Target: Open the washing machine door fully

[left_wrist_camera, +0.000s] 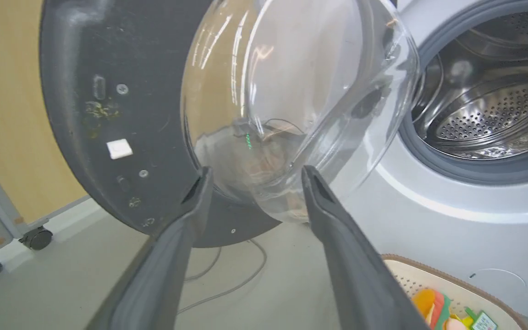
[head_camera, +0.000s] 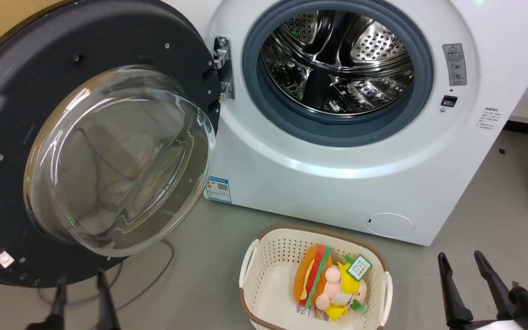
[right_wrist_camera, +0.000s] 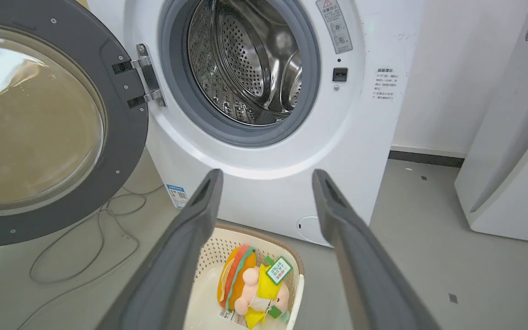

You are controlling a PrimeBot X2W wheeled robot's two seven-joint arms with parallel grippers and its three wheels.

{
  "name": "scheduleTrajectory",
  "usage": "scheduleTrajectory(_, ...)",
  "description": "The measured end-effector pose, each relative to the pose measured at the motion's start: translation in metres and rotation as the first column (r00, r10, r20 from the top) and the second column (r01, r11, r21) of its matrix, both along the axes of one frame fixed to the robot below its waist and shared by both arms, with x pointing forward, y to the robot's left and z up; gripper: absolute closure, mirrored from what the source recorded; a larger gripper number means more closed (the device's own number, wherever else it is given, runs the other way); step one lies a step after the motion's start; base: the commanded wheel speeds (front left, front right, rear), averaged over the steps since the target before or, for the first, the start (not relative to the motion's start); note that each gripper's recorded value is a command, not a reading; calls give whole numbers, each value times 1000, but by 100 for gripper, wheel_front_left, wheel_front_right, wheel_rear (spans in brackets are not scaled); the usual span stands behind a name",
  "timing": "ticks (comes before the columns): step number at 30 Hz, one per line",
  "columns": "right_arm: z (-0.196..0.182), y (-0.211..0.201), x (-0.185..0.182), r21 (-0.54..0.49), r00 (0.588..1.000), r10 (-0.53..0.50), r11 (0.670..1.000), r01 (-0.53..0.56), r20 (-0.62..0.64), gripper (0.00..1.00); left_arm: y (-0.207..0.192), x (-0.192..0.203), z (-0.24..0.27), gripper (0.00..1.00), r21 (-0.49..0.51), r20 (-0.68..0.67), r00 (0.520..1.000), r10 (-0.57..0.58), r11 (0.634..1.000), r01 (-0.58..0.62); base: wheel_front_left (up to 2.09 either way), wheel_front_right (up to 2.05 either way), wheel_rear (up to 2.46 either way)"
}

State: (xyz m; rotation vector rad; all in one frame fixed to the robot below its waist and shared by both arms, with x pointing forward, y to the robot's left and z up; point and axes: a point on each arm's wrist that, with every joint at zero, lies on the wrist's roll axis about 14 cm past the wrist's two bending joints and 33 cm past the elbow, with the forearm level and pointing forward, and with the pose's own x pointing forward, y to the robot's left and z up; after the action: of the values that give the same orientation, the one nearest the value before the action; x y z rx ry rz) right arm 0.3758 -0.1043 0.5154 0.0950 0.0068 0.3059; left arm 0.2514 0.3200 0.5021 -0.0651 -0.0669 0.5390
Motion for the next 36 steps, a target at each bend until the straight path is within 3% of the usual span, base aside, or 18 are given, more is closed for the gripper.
scheduleTrajectory(7,4,-8,-6,0,1000,-24,1000,24,13,0,-49,21,-6,0,12,-31,983,-179,984,180,0,0,0)
scheduleTrajectory(19,7,-49,-26,-16,989,-146,989,146,9,0,-129,63,-11,0,11,-69,893,-444,895,446,0,0,0)
scheduleTrajectory(25,7,-66,-36,-20,980,-197,980,197,4,0,-147,80,-5,0,25,-67,860,-505,861,508,0,0,0)
scheduleTrajectory(36,7,-69,-40,-12,978,-208,978,208,3,0,-144,82,-10,0,34,-97,854,-512,855,517,0,0,0)
